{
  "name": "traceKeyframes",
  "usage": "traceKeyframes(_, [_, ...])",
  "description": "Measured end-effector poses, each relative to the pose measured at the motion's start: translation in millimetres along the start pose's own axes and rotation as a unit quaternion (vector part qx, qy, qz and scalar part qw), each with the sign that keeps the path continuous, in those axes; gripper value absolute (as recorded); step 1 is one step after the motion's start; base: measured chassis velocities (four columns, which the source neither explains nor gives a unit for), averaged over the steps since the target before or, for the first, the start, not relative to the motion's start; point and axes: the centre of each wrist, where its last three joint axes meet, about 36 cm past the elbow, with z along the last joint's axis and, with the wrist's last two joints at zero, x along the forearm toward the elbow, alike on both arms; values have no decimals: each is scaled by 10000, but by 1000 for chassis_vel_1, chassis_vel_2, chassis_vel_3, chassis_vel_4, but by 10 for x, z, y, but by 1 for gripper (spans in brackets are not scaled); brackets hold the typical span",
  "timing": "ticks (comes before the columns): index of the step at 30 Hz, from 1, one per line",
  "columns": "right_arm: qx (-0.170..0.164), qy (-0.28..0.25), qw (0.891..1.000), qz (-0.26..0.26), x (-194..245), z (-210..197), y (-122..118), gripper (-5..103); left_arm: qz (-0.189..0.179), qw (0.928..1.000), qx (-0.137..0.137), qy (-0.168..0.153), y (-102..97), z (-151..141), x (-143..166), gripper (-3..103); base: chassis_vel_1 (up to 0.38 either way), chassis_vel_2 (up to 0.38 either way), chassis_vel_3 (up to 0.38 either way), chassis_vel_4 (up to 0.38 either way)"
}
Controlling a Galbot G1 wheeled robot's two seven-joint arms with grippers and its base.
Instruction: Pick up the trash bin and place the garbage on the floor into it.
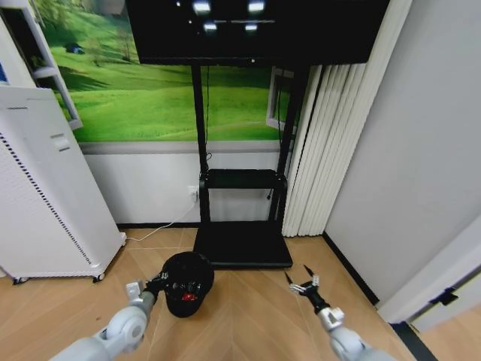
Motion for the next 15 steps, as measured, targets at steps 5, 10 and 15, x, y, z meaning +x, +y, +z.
traceKeyframes(5, [-14, -63, 9999, 90, 75, -69, -33, 100, -14, 10000, 30, -6, 8, 17, 56, 7, 0, 0, 0, 0])
traceKeyframes(10, [17, -64, 9999, 141, 175, -119, -82, 100, -70, 9999, 33, -66, 39, 30, 106, 7, 0, 0, 0, 0])
traceKeyframes(15, [13, -100, 9999, 72, 252, -182, -46, 100, -153, 9998, -18, -87, 151, 48, 187, 7, 0, 0, 0, 0])
